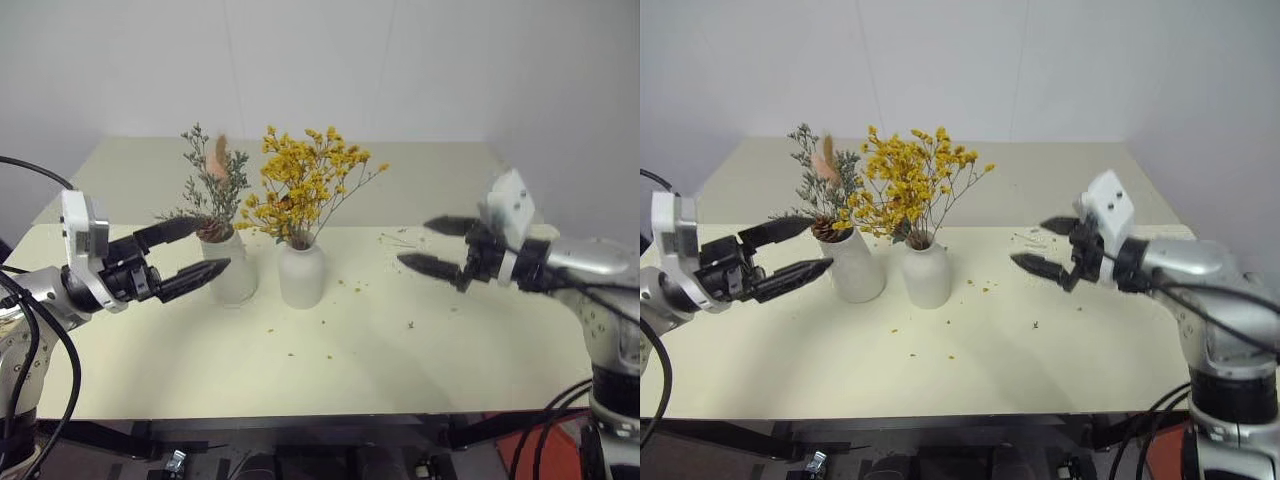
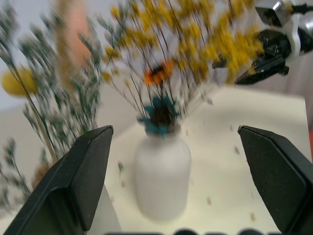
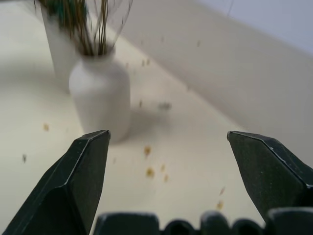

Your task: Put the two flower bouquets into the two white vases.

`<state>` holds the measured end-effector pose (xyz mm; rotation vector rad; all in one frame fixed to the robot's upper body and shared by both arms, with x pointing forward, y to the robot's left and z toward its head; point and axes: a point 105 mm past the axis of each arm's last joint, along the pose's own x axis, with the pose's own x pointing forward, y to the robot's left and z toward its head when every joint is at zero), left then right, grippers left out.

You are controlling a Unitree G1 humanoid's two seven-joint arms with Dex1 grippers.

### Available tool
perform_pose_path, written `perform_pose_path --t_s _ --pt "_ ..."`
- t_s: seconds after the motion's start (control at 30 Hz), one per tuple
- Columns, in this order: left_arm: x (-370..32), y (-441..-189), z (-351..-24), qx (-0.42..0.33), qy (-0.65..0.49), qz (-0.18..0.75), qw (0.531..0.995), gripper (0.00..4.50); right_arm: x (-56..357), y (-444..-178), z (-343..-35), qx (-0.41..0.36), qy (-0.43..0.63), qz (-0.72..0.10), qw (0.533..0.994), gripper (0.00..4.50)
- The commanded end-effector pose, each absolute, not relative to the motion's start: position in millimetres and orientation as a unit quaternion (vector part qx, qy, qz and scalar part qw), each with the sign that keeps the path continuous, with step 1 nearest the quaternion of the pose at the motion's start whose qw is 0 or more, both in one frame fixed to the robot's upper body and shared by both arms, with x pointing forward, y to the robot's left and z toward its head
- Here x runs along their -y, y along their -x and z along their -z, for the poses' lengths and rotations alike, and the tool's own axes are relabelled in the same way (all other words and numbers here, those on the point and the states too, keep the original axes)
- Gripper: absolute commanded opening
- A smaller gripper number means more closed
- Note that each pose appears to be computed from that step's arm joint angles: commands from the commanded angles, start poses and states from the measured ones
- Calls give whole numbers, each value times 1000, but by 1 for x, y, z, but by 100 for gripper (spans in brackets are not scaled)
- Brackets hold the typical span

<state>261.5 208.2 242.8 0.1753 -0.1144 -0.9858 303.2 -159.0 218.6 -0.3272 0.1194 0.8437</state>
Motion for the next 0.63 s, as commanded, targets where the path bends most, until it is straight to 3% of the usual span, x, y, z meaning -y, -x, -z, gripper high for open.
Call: perform_pose_path --t_s 0.03,0.33,0.63 --pt "-206 -253 -232 30 -140 493 858 446 155 -291 -220 -32 178 -411 893 450" --pt "-208 -253 -202 -15 -164 504 848 446 144 -282 -194 -58 167 -420 890 450" --pt "-206 -252 -199 -11 -155 510 846 446 127 -277 -180 -67 140 -426 891 450"
